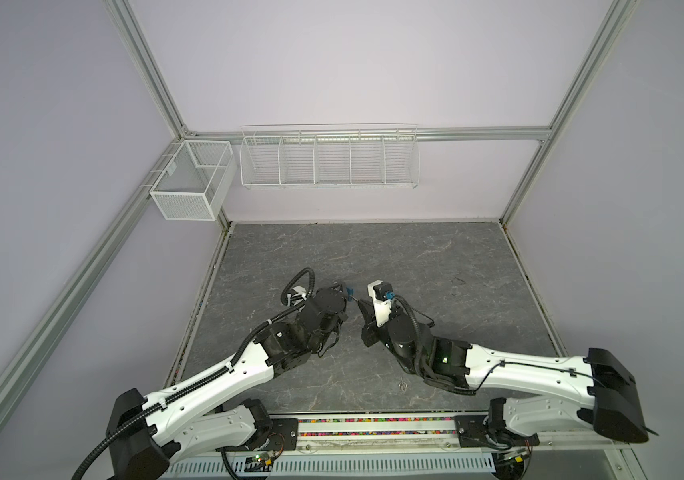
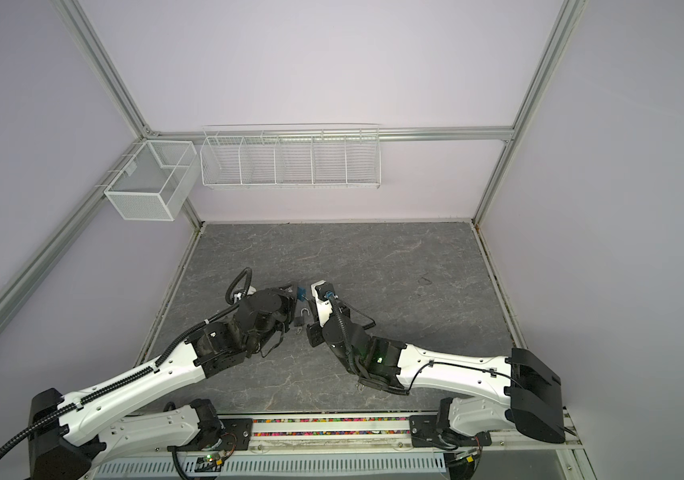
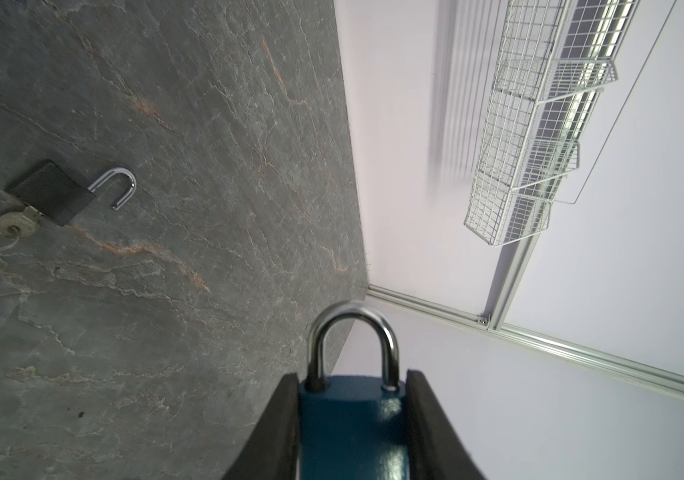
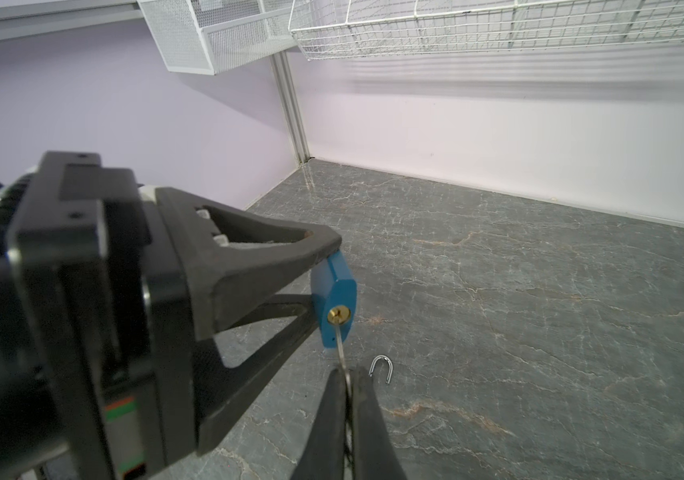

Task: Unlock with the key

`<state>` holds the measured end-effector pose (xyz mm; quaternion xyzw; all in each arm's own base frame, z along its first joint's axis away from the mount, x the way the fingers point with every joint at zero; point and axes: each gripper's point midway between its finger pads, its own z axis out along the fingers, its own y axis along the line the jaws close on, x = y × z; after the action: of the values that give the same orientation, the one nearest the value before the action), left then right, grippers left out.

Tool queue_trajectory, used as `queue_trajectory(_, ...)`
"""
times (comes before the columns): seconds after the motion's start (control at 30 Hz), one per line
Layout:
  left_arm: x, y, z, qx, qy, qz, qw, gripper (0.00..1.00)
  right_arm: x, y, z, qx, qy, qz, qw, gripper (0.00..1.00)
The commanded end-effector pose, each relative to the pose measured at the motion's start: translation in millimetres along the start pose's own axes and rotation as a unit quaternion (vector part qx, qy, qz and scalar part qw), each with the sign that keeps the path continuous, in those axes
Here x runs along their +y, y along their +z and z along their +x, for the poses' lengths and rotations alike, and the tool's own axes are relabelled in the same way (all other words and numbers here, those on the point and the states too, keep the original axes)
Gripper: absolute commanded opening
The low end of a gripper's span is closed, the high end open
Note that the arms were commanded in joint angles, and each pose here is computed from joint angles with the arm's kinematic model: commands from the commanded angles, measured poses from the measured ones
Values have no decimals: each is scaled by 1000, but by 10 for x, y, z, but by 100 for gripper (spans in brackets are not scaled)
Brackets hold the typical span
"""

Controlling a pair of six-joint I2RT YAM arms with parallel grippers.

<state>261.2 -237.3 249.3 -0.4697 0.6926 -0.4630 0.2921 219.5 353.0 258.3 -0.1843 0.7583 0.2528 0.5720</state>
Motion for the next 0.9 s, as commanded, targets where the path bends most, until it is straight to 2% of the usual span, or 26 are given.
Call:
queue_trajectory(0.0,-349,-105,130,34,-25,45,998,0,127,18,40,2,-4,-32,999,6)
queue_trajectory(0.13,-392,-135,128,35,-12,46,998,0,52,20,40,5,20,-34,999,6)
queue_trajectory(0.4,-327,-89,224,50,16,25,998,0,56,-35,-266,-11,46,-49,998,6)
queue_trajectory(0.5,-324,-64,273,60,9,28,998,0,42,-35,-297,-24,20,-35,999,7)
queue_trajectory(0.73,-319,-81,251,55,3,21,998,0,-157,-3,-435,-56,-25,48,997,6)
queue_trajectory(0.87,-309,-76,273,62,-7,20,998,0,-131,57,-464,-64,-61,55,995,7)
